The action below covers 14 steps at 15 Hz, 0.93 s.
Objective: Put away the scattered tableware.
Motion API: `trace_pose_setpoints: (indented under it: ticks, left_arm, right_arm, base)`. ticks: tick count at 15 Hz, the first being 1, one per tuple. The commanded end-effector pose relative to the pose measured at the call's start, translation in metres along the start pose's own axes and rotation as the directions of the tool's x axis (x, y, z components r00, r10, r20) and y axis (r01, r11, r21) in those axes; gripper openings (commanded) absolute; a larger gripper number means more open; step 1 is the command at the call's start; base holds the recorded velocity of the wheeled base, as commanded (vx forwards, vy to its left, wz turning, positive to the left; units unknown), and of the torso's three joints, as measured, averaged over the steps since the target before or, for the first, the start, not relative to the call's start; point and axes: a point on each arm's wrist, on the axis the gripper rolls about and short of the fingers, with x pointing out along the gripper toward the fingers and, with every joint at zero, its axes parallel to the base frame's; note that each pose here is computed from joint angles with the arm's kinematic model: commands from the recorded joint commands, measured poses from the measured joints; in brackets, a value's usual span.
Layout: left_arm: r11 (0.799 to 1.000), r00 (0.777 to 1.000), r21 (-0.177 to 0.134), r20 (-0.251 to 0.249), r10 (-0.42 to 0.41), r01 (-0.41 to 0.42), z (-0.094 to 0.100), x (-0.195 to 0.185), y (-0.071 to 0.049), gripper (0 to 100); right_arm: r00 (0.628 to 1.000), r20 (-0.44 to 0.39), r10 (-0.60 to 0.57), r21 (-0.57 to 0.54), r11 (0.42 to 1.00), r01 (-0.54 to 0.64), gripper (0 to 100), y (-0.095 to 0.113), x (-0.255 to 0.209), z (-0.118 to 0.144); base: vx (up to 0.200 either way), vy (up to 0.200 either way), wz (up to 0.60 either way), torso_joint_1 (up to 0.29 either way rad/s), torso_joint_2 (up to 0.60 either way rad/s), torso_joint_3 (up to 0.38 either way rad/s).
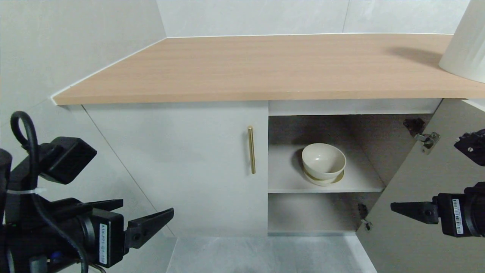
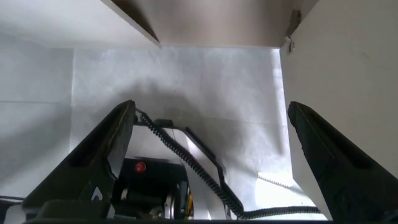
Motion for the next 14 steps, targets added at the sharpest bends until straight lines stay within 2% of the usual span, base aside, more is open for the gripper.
trace_pose_setpoints:
  ticks: [1,3,14]
  left_arm:
    - [1.0,1.0,0.001,-0.005,0.004,-0.004,-0.0017,0.0017,0.0,100]
    - [1.0,1.0,0.001,-0.005,0.004,-0.004,-0.0025,0.0021,-0.0001,100]
    - [1.0,1.0,0.005,-0.012,0.005,-0.005,-0.0038,0.0033,-0.0001,100]
  right_arm:
    - [1.0,0.0,0.02,-0.02,1.0,-0.02,100,0.0013,-0.0035,-0.0043]
    - [1.0,-0.025,0.017,-0.032,0.999,-0.017,100,0.0027,0.0016,-0.0083]
    - [0.999,-0.047,0.017,-0.05,0.999,-0.019,100,0.0043,0.0052,-0.0117]
  base:
    - [-0.2,0.0,0.0,-0.002,0.0,0.007]
    - [-0.2,0.0,0.0,0.01,0.0,-0.002]
    - [-0.2,0.0,0.0,-0.001,0.0,0.005]
